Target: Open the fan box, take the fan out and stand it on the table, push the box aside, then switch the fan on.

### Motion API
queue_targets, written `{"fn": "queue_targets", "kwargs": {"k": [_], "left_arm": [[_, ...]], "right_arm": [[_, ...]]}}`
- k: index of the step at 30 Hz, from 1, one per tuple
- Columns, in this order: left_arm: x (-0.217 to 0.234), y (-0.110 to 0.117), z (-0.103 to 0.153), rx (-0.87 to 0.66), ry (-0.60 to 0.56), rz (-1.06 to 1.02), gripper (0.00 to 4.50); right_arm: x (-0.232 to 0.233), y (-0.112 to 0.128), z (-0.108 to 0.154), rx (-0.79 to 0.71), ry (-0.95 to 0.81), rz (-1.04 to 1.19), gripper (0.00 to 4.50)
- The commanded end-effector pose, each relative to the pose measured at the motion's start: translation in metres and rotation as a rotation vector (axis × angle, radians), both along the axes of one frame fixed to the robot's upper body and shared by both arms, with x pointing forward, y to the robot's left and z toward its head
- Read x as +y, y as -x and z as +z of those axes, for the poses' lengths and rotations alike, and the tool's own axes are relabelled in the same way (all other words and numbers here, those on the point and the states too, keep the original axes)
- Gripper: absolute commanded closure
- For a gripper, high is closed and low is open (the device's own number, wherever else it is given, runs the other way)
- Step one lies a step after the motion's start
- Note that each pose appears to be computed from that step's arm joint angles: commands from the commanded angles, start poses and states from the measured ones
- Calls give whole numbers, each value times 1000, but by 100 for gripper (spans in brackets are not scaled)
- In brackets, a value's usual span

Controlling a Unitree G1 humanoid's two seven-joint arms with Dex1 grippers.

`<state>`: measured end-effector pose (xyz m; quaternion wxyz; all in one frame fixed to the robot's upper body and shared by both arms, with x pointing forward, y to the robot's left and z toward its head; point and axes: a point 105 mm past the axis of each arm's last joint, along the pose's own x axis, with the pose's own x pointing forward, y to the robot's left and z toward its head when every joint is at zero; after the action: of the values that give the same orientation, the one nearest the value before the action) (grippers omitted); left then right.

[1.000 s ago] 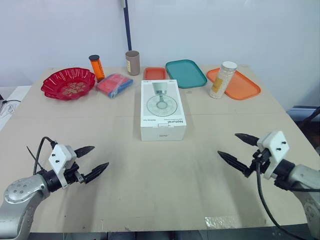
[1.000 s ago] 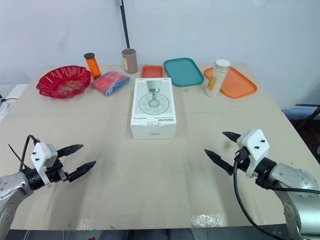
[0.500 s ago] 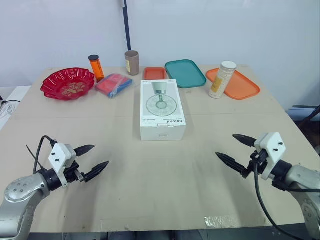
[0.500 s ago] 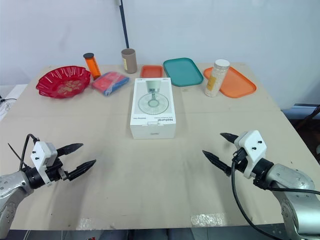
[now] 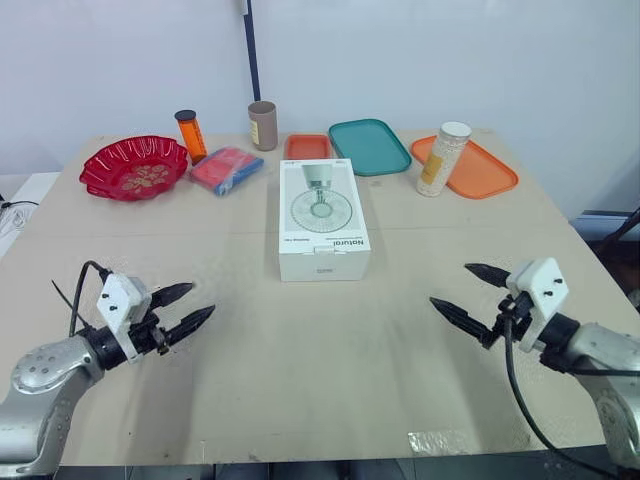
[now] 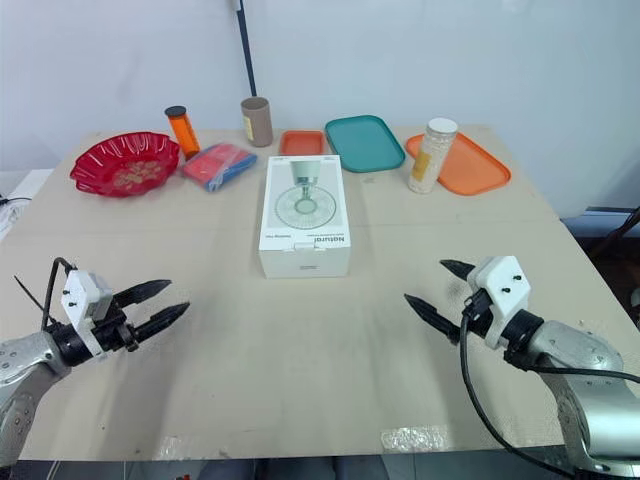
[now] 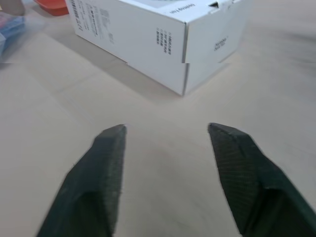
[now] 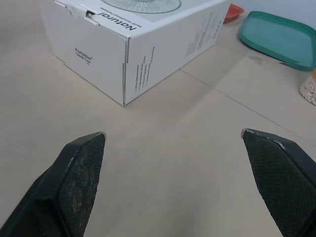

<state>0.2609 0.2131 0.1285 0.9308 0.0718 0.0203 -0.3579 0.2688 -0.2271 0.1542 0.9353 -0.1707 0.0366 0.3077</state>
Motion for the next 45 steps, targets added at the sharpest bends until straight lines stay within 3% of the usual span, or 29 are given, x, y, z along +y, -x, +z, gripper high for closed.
{"fn": "queue_targets", "kwargs": {"k": [1,5,6,14,23,28,33,45], "left_arm": [[-4,-17,40,-97,82,22,284],[-15,-41,72,-139,150,12,437],[-21,-46,77,-136,142,-8,445],[-80,-76,95,-63,1,-181,445],[-120,-110,58,-61,-133,-182,445],[-138,-130,57,-99,-101,-115,445],[-151,-136,69,-120,-32,-94,445],[-146,-144,41,3,0,-52,445]], "right_arm": [[4,-7,13,-63,9,17,0],[6,-7,12,-63,8,16,0],[8,-7,12,-64,6,16,0],[21,-1,19,-64,-26,30,0],[28,0,20,-93,-35,-11,0],[27,1,22,-109,-31,-19,0],[31,3,21,-109,-38,-12,0],[47,1,28,-102,-47,34,0]]}}
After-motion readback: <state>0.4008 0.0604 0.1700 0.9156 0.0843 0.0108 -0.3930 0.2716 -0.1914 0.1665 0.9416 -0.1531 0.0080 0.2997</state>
